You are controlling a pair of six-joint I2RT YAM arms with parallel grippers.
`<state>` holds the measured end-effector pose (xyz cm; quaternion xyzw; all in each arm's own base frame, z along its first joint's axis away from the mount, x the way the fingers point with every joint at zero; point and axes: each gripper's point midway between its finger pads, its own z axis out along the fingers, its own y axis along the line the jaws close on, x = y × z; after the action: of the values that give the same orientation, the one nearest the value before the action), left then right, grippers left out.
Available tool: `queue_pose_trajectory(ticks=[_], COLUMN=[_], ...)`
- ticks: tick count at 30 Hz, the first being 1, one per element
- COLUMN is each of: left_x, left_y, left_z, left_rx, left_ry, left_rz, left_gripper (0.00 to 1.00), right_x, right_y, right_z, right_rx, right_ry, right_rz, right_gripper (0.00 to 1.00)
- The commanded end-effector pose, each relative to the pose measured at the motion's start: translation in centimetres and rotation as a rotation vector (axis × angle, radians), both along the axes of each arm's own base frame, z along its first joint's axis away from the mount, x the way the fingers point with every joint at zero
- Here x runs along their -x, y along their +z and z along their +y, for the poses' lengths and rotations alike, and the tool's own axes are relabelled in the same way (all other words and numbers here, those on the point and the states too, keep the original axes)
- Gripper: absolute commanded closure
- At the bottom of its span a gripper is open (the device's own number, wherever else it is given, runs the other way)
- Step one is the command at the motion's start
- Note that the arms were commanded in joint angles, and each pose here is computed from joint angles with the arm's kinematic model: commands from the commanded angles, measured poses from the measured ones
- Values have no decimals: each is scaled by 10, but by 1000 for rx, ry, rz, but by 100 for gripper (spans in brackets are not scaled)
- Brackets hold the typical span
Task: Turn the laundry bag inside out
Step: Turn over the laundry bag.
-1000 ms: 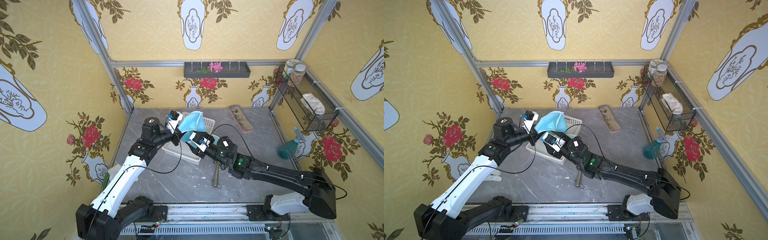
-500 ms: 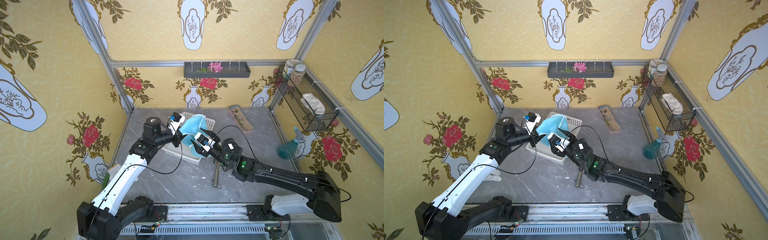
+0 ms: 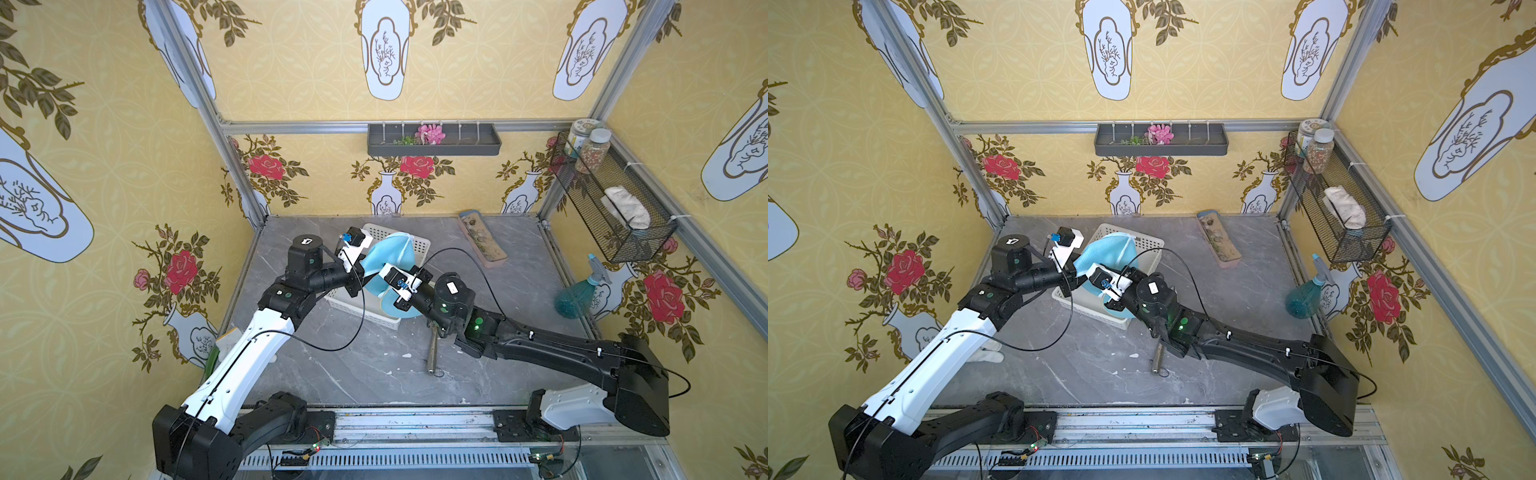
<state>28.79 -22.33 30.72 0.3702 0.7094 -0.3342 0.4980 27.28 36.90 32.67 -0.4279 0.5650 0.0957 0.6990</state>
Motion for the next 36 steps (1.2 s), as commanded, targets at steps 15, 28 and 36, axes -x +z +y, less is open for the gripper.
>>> queue_pose_trajectory(ticks=[15, 28, 36], left_x=[14, 2, -20], left_y=[-1, -7, -16], left_z=[-4, -2, 13], left_rx=[76, 36, -28], left_ry=[-15, 72, 223], left_rz=[-103, -135, -157], left_gripper=[46, 20, 24], right_x=[-9, -3, 4], right_y=[39, 40, 38], right_z=[-14, -3, 10], right_rx=[-239, -248, -278], right_ry=[-136, -161, -155], right_rz=[117, 146, 183], right_gripper=[100, 100, 100])
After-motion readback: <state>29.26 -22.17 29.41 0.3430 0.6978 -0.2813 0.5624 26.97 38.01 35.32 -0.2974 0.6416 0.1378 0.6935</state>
